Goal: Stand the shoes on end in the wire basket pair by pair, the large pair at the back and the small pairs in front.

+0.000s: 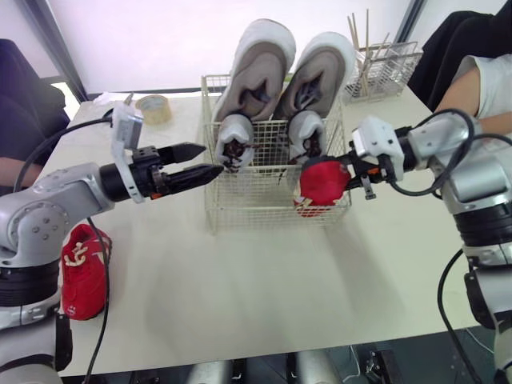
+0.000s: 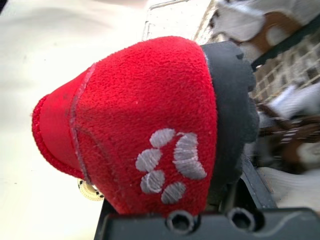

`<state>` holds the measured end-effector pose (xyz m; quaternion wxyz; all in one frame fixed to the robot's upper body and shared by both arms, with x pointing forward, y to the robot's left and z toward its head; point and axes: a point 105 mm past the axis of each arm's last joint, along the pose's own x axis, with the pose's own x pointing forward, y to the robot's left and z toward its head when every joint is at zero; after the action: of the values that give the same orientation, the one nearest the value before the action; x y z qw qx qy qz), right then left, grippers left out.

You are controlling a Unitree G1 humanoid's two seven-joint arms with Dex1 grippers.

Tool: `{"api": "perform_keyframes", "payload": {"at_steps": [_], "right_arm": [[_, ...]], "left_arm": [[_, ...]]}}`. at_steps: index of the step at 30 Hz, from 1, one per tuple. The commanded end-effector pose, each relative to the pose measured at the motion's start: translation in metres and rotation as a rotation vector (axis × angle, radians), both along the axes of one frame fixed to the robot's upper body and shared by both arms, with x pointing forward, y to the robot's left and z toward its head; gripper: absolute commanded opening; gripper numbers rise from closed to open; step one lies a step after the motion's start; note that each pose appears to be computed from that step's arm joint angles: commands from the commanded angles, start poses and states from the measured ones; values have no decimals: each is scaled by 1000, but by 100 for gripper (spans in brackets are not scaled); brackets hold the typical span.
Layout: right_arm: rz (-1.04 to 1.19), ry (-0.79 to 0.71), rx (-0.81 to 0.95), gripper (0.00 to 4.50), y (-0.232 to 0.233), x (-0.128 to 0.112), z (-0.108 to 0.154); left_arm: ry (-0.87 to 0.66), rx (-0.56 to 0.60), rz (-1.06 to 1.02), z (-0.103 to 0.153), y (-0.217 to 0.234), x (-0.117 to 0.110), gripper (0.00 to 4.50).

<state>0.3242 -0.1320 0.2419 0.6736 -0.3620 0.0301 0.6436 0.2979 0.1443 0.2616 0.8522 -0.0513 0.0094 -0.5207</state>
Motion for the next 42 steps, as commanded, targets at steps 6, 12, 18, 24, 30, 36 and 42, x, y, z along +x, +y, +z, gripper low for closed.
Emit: {"api": "perform_keyframes", "payload": {"at_steps": [6,12,18,24,30,36,42], "right_arm": [[-6,-83,-24,445,-5,-1,9],[-34,-148,-46,445,-16,-5,26],[-82,-221,-22,445,-25,-13,55],[-97,-236,80,445,-23,-24,77],[-27,-194,235,445,-8,-43,100],[107,-124,365,445,15,-68,117],[230,-73,400,445,32,-79,116]], "left_arm": [[-59,-1,21,11,3,-3,450],[-60,4,27,11,5,-3,450],[-58,18,45,10,9,-3,450],[-55,33,64,9,14,-3,450],[-53,84,142,8,30,-1,450],[-11,220,442,6,80,8,450],[217,350,745,-23,145,-13,450]]}}
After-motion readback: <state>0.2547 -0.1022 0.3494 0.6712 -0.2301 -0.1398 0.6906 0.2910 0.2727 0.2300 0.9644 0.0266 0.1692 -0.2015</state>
